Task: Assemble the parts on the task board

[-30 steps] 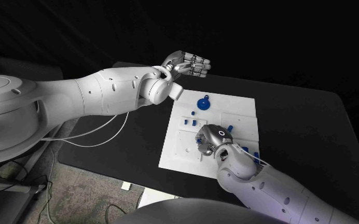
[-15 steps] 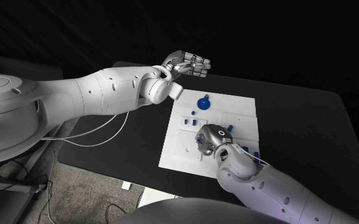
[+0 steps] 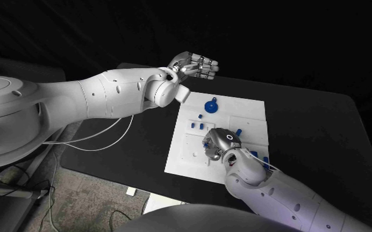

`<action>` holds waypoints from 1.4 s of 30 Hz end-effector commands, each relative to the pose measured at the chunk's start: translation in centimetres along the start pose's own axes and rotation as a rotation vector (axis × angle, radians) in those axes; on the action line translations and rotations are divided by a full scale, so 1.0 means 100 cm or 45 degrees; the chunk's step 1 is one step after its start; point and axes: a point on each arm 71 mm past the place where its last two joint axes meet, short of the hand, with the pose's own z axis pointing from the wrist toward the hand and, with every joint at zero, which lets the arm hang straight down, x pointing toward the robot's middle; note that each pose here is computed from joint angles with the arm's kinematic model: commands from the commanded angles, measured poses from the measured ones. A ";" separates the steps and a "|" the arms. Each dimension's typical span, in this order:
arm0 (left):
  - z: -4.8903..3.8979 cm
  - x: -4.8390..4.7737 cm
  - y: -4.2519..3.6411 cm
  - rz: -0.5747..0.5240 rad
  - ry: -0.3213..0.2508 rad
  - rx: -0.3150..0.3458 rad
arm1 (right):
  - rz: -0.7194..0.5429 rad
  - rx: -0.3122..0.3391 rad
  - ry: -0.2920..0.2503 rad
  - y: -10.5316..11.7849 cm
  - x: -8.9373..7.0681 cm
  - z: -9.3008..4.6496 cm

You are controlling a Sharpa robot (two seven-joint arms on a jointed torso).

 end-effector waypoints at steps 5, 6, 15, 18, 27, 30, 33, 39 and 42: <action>0.0003 0.0024 -0.0015 -0.003 0.023 0.009 | -0.024 0.001 0.081 0.000 0.011 -0.003; 0.0003 0.0024 -0.0015 -0.003 0.023 0.009 | -0.025 0.001 0.081 0.000 0.011 -0.003; 0.0002 0.0023 -0.0013 -0.002 0.024 0.006 | -0.020 -0.007 0.070 0.000 0.012 -0.004; 0.0002 0.0023 -0.0013 -0.002 0.024 0.005 | -0.018 -0.009 0.067 0.000 0.012 -0.004; 0.0001 0.0023 -0.0012 -0.002 0.026 0.004 | -0.017 -0.010 0.063 0.000 0.012 -0.005; 0.0002 0.0025 -0.0012 -0.002 0.026 0.004 | -0.017 -0.009 0.063 0.000 0.012 -0.005; 0.0003 0.0026 -0.0012 -0.002 0.027 0.004 | -0.017 -0.009 0.063 0.000 0.012 -0.005; 0.0003 0.0024 -0.0011 -0.002 0.026 0.003 | -0.019 -0.007 0.067 0.000 0.012 -0.005; 0.0003 0.0024 -0.0011 -0.002 0.026 0.003 | -0.020 -0.005 0.068 -0.001 0.012 -0.005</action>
